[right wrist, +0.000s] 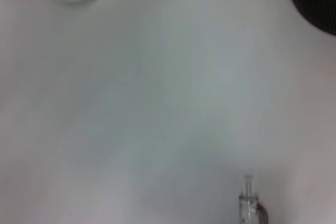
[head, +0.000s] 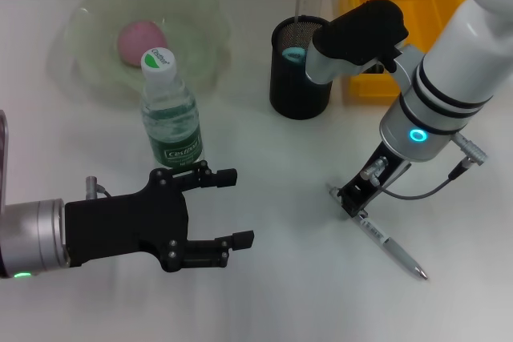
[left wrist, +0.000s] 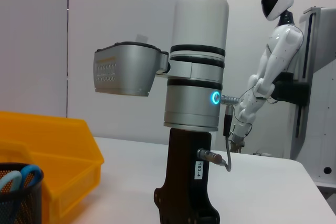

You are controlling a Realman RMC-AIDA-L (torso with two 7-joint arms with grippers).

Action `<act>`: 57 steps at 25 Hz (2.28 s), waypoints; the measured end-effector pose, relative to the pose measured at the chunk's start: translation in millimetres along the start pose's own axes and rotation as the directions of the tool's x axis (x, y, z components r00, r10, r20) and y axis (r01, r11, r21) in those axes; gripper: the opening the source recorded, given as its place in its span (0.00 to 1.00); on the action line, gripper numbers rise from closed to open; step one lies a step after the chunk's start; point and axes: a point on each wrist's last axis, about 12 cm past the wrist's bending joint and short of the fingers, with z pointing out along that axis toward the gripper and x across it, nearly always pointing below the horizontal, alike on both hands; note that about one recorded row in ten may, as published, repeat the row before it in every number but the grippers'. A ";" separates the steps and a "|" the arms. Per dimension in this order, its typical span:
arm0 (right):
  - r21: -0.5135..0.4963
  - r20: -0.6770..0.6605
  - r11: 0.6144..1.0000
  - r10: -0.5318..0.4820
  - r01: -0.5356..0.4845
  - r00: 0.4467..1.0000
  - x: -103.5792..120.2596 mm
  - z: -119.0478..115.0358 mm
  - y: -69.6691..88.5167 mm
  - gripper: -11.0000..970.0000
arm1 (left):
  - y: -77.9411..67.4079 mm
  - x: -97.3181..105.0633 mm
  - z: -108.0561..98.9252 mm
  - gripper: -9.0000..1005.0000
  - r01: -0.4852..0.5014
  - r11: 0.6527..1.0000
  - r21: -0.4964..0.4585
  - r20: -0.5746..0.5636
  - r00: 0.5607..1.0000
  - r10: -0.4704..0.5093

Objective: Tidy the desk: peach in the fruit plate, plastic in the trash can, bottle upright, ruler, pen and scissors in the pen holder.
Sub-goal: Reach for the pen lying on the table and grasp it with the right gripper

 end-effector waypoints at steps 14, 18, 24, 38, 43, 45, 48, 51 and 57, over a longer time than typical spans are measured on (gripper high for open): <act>0.008 0.061 1.000 -0.029 0.028 0.998 -3.8 -24.3 2.8 0.09 | 1.2 -1.1 0.8 0.81 -0.002 1.000 0.001 0.000 1.000 0.002; 0.021 0.019 1.000 -0.015 0.015 1.000 -1.5 -22.8 -1.2 0.09 | 1.6 -1.5 1.0 0.81 -0.003 1.000 0.002 0.000 1.000 0.003; 0.039 -0.004 0.999 -0.006 0.006 1.000 0.5 -16.1 -4.2 0.18 | 3.3 -3.1 3.3 0.81 -0.009 1.000 0.007 0.001 1.000 0.009; 0.031 -0.030 0.998 -0.046 0.047 0.998 -1.1 -8.8 5.5 0.40 | 4.0 -4.0 4.7 0.81 -0.010 1.000 0.012 0.001 1.000 0.010; 0.040 -0.044 0.998 -0.053 0.055 0.998 -2.4 -5.5 5.9 0.39 | 3.9 -3.9 4.6 0.81 -0.010 1.000 0.012 0.001 1.000 0.010; 0.039 -0.042 0.998 -0.054 0.056 0.998 -2.8 -5.4 6.2 0.39 | 3.9 -3.9 4.6 0.81 -0.010 1.000 0.012 0.001 1.000 0.010; 0.034 -0.044 0.998 -0.060 0.061 0.997 -3.1 -4.8 7.8 0.39 | 4.0 -3.9 4.7 0.81 -0.010 1.000 0.012 0.001 1.000 0.010; 0.036 -0.056 0.997 -0.063 0.065 0.996 -2.4 -2.9 8.2 0.39 | 4.0 -4.0 4.7 0.81 -0.010 1.000 0.012 0.001 1.000 0.010; 0.043 -0.073 0.996 -0.076 0.079 0.994 -1.9 -0.6 9.9 0.37 | 4.2 -4.1 4.8 0.81 -0.011 1.000 0.013 0.001 1.000 0.011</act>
